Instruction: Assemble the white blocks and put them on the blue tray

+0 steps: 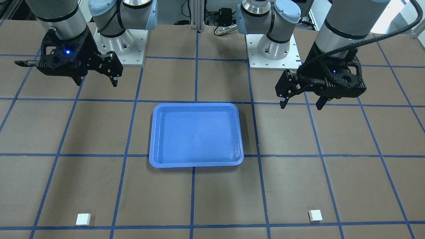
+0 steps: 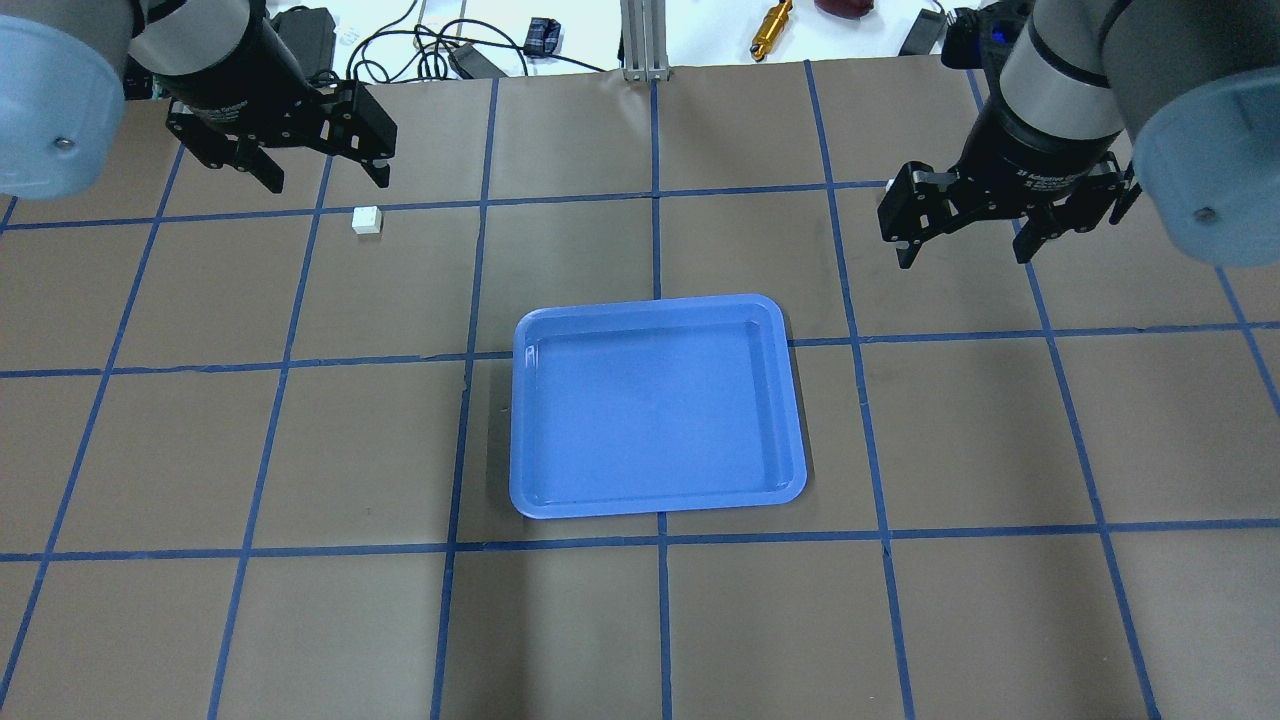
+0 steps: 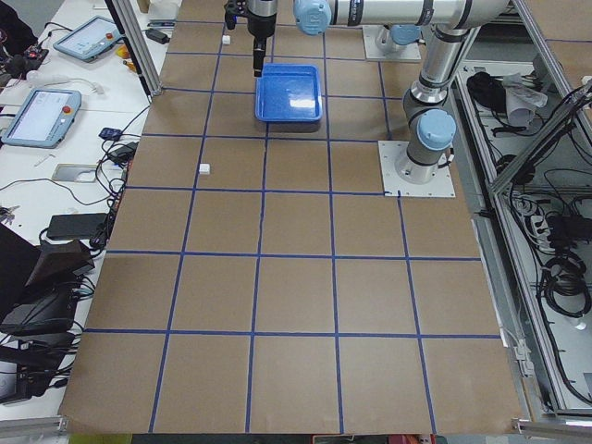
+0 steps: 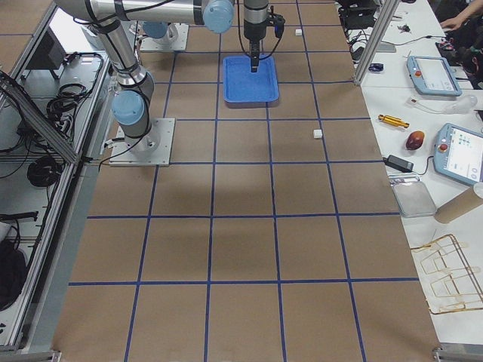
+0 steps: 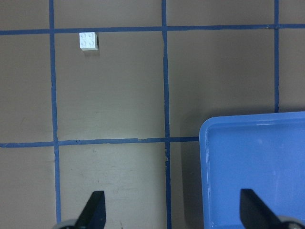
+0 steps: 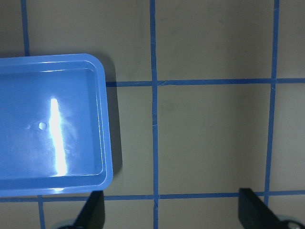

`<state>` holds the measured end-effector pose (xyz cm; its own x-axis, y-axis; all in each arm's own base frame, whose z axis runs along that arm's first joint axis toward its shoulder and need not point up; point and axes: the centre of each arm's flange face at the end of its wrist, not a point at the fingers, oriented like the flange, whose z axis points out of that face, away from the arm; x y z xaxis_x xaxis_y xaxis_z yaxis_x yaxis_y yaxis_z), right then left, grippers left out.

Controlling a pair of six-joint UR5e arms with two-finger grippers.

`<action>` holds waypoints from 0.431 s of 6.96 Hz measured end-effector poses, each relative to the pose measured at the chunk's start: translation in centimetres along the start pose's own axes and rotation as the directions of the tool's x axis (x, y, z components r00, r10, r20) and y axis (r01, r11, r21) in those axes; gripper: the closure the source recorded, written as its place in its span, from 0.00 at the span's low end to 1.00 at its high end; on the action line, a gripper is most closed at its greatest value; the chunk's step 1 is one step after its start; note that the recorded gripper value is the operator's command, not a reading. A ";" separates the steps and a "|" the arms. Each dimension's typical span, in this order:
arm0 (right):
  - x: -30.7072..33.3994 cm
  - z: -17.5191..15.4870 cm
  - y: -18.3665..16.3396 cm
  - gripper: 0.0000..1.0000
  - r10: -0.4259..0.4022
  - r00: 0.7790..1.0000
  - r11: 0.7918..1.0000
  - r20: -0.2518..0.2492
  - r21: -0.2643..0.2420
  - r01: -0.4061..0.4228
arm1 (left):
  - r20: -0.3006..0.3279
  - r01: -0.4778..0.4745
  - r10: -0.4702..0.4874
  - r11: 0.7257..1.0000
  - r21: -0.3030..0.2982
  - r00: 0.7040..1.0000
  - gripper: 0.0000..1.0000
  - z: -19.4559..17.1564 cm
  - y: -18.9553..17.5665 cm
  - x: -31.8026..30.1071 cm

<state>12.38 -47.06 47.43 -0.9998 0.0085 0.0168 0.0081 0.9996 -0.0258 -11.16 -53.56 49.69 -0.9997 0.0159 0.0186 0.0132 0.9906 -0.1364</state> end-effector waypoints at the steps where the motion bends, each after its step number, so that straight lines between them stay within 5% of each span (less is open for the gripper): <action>1: 0.1 -0.1 0.0 0.00 -0.003 1.000 1.000 -0.002 0.003 0.003 | -0.001 -0.004 0.004 1.000 0.000 1.000 0.00 0.0 0.0 0.1; 3: 0.3 0.3 -0.2 0.00 -0.003 1.000 1.000 -0.009 -0.002 0.003 | 0.002 -0.007 0.007 1.000 -0.001 1.000 0.00 0.0 0.1 0.1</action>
<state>12.03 -47.22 47.17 -0.9996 0.0059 0.0262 0.0053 0.9997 -0.0237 -11.28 -53.50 49.65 -0.9996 0.0228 0.0156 0.0204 0.9906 -0.1356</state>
